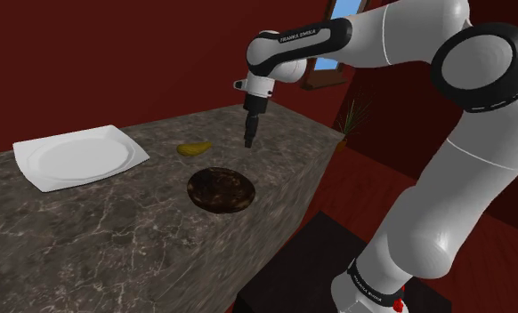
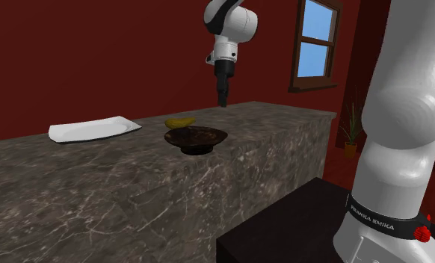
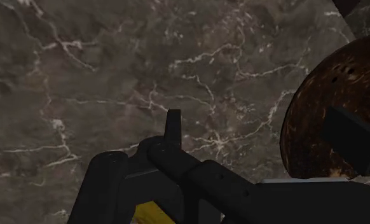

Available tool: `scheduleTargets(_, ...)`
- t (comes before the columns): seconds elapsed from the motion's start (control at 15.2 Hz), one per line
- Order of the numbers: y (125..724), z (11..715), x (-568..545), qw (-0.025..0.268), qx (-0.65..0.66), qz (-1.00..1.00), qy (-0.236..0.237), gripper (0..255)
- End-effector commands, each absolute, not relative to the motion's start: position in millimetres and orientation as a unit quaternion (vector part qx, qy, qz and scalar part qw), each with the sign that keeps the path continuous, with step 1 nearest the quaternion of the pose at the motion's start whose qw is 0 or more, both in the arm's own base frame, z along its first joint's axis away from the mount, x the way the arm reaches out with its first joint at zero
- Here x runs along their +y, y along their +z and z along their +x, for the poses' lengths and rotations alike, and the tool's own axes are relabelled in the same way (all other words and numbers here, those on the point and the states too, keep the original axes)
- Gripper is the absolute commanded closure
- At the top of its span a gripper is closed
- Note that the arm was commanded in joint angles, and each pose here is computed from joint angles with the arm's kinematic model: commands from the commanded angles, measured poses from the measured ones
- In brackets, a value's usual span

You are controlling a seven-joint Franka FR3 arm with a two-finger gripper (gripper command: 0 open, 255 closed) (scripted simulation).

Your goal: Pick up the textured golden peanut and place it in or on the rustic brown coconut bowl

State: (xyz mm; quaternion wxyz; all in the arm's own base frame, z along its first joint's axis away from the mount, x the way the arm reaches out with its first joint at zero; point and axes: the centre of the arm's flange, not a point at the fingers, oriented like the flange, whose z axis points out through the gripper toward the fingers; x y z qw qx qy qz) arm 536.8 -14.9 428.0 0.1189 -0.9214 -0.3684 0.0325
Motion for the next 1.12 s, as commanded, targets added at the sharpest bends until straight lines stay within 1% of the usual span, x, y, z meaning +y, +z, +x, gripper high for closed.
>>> scheduleTargets(0.0,419.1,560.3,-11.0,0.128,-0.396,-0.909,0.024,0)
scheduleTargets(0.79,376.0,694.7,43.2,0.176,-0.539,-0.823,-0.022,0)
scheduleTargets(1.06,356.2,691.5,49.8,0.176,-0.539,-0.823,-0.022,0)
